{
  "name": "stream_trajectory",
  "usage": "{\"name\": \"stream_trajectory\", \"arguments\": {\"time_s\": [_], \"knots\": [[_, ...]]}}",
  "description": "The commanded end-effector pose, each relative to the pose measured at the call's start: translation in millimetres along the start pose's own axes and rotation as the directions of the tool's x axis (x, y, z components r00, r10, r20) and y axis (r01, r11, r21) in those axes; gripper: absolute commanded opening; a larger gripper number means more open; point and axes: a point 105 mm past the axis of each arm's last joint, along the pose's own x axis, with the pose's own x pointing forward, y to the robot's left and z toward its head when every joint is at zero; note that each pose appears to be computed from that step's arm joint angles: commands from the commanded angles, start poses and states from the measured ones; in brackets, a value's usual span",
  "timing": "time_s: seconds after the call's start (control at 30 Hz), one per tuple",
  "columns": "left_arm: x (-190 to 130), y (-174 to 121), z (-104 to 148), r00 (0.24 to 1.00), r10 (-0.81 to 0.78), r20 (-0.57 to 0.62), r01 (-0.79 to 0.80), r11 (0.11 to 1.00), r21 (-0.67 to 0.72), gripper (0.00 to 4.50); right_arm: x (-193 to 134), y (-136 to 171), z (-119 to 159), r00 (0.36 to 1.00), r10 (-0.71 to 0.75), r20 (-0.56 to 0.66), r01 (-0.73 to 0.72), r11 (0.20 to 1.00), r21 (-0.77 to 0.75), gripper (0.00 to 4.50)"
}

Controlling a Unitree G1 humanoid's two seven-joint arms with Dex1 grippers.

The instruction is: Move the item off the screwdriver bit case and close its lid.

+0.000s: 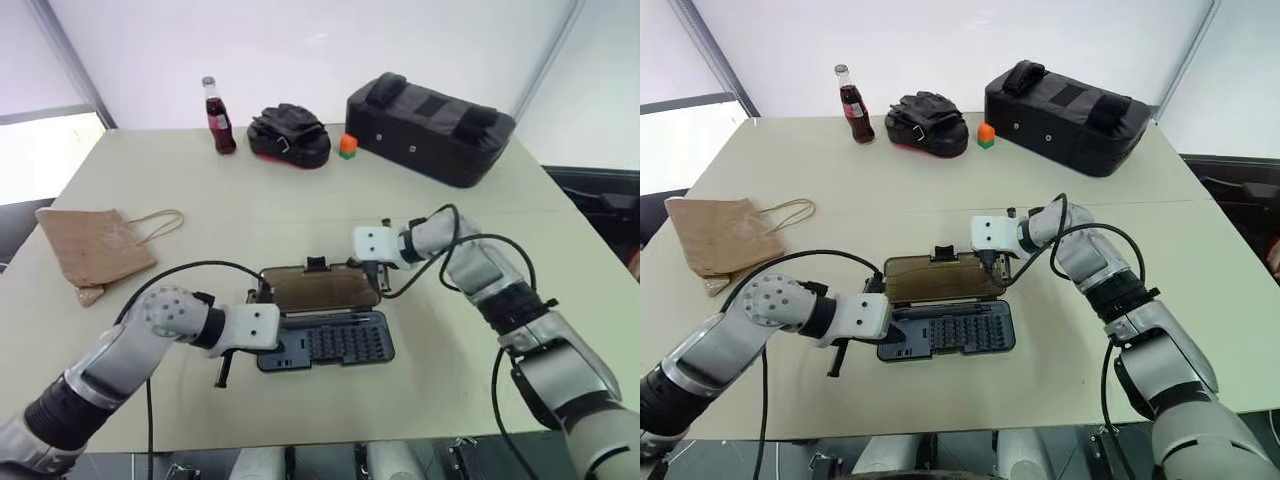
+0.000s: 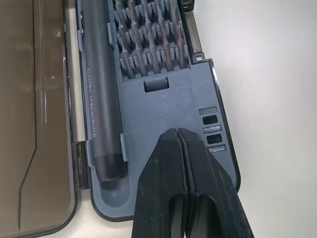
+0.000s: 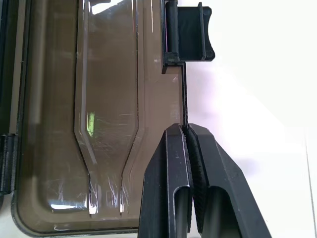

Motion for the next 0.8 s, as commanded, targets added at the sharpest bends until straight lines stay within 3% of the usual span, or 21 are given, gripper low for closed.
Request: {"name": "stream_trajectory", "arguments": {"time_s": [0.03, 0.4, 0.8], "knots": [[5, -2, -14, 0.999, -0.019, -0.043, 0.017, 0.999, -0.048, 0.0, -29, -20, 3, 0.99, -0.143, -0.012, 0.143, 0.99, 0.01, 0.06], [4, 5, -11, 0.999, 0.021, -0.028, -0.022, 0.999, -0.024, 0.0, -47, -9, 19, 0.977, -0.213, 0.003, 0.212, 0.976, 0.046, 0.06], [-12, 30, 27, 0.982, 0.132, 0.132, -0.142, 0.987, 0.071, 0.0, -56, -1, 20, 0.971, -0.239, -0.008, 0.239, 0.968, 0.078, 0.06]]}}
